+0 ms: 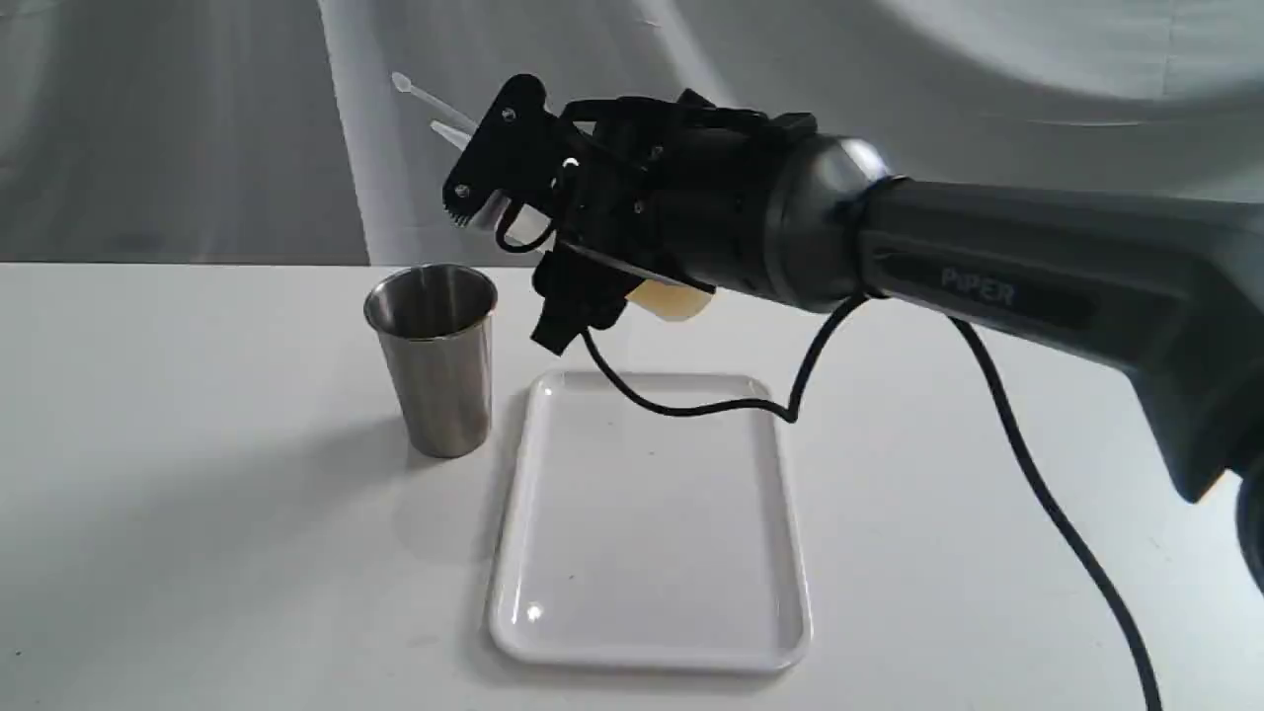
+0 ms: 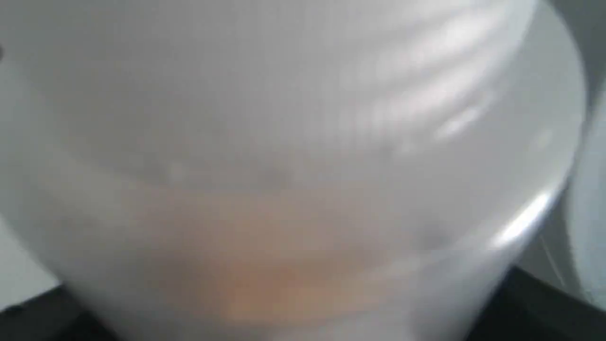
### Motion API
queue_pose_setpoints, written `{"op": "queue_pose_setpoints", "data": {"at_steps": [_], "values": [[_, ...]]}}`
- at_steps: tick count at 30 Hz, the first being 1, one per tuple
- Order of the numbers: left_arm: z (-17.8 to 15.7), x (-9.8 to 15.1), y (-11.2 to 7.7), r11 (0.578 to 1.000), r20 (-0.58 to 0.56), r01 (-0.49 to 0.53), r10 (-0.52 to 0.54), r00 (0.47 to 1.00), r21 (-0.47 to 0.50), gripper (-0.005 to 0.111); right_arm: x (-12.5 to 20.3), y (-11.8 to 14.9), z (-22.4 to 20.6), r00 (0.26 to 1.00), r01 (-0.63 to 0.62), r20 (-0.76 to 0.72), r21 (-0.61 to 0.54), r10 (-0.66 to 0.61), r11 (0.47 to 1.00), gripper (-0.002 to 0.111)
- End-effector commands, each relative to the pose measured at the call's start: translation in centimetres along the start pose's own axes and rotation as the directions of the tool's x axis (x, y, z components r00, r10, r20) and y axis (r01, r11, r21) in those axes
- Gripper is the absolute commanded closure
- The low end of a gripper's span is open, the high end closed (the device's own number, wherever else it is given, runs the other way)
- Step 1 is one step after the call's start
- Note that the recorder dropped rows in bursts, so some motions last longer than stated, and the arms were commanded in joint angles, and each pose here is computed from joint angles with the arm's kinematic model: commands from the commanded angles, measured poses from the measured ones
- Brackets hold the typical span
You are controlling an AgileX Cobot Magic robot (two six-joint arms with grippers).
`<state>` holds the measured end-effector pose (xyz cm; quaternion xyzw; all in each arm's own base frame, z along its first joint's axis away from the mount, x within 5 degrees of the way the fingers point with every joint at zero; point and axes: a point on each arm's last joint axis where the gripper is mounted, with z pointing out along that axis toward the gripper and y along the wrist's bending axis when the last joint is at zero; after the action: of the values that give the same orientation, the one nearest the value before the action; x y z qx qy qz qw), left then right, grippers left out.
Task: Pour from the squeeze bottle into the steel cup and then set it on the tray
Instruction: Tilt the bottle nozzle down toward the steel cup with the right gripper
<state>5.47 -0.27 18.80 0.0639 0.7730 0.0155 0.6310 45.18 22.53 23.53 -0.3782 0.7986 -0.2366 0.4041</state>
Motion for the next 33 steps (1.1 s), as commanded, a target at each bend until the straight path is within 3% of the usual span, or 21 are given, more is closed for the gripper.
{"op": "queue_pose_setpoints", "data": {"at_steps": [1, 9, 27, 33], "values": [[0.0, 0.1, 0.0, 1.0, 0.007, 0.001, -0.001, 1.0, 0.002, 0.098, 0.0, -1.3, -0.4, 0.998, 0.062, -0.019, 0.084, -0.06, 0.995, 0.073], [0.0, 0.1, 0.0, 1.0, 0.007, 0.001, -0.001, 1.0, 0.002, 0.098, 1.3, -0.3, 1.2, 0.987, 0.103, -0.133, 0.117, -0.087, 0.988, 0.073], [0.0, 0.1, 0.0, 1.0, 0.007, 0.001, -0.001, 1.0, 0.002, 0.098, 1.3, 1.3, 1.7, 0.976, 0.16, -0.175, 0.169, -0.13, 0.973, 0.073], [0.0, 0.1, 0.0, 1.0, 0.007, 0.001, -0.001, 1.0, 0.002, 0.098, 0.0, 1.3, 2.0, 0.985, 0.112, -0.148, 0.2, -0.083, 0.973, 0.073]]}}
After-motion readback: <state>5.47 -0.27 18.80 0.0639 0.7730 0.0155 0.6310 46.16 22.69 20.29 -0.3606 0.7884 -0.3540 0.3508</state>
